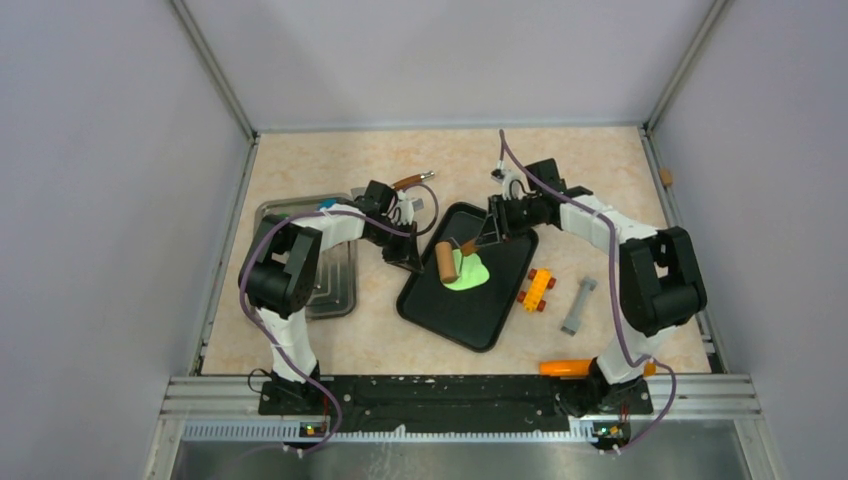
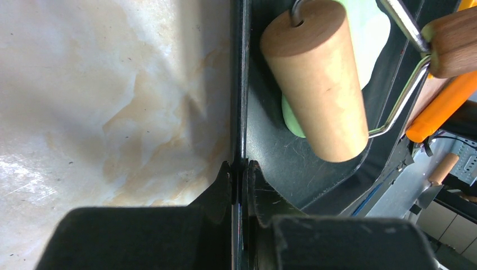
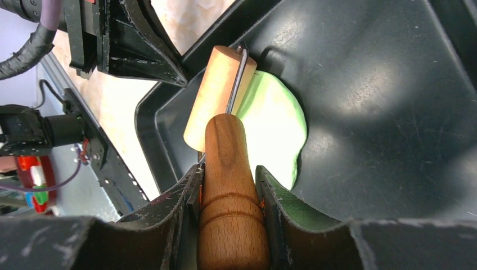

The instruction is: Roll out the dumpling wrappers from the dough

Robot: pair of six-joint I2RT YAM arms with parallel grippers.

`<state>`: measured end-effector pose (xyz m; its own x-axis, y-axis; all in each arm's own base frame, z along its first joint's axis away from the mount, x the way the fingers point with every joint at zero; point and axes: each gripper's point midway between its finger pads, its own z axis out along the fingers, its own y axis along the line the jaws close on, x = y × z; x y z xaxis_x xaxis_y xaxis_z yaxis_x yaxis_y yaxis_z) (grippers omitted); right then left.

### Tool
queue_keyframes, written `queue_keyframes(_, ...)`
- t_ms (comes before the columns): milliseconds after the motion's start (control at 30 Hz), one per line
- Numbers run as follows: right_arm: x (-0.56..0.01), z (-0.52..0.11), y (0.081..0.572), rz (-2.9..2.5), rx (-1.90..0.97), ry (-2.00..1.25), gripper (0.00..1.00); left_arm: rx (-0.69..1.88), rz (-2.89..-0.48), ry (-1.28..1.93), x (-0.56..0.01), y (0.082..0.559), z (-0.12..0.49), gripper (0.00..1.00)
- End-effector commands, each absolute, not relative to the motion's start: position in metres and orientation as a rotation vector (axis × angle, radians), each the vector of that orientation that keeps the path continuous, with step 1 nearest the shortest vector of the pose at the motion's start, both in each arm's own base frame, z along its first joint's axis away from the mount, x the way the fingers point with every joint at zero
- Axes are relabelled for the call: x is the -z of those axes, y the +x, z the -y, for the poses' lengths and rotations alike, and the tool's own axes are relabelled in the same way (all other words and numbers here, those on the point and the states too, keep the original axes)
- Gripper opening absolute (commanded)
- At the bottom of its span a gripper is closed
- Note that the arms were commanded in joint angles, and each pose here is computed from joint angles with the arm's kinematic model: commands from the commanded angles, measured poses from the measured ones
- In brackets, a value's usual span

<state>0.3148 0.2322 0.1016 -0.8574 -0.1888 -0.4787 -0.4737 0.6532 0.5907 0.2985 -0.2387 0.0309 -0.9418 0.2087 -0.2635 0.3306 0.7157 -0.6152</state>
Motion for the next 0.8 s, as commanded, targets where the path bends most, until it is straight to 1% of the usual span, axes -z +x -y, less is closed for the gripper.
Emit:
queue_keyframes(0, -0.027, -0.223, 0.279, -2.746, -0.935, -0.525, 0.00, 1.113, -2.655, 0.419, -0.052, 0.314, 0.250, 0.00)
queue_keyframes(67, -0.029, -0.234, 0.276, -2.738, -1.010, -0.542, 0.00, 1.107, -2.663, 0.416, -0.050, 0.314, 0.249, 0.00)
queue_keyframes(133, -0.045, -0.251, 0.274, -2.681, -1.152, -0.582, 0.00, 1.108, -2.668, 0.411, -0.048, 0.315, 0.248, 0.00)
queue_keyframes(233, -0.091, -0.279, 0.271, -2.489, -1.450, -0.686, 0.00, 1.104, -2.673, 0.410, -0.045, 0.317, 0.247, 0.00)
queue_keyframes(300, -0.126, -0.285, 0.268, -2.348, -1.569, -0.786, 0.00, 1.091, -2.675, 0.422, -0.044, 0.319, 0.246, 0.00)
queue_keyframes(367, -0.155, -0.279, 0.264, -2.251, -1.628, -0.845, 0.00, 1.082, -2.673, 0.438, -0.044, 0.319, 0.245, 0.00)
queue_keyframes(433, -0.176, -0.265, 0.265, -2.189, -1.598, -0.864, 0.00, 1.079, -2.670, 0.454, -0.045, 0.319, 0.245, 0.00)
queue_keyframes(500, -0.184, -0.249, 0.264, -2.186, -1.522, -0.871, 0.00, 1.082, -2.670, 0.468, -0.044, 0.318, 0.245, 0.00)
queue_keyframes(633, -0.169, -0.220, 0.257, -2.253, -1.320, -0.937, 0.00, 1.089, -2.662, 0.494, -0.044, 0.316, 0.245, 0.00)
queue_keyframes(767, -0.154, -0.204, 0.269, -2.295, -1.201, -0.910, 0.00, 1.085, -2.658, 0.513, -0.046, 0.317, 0.245, 0.00)
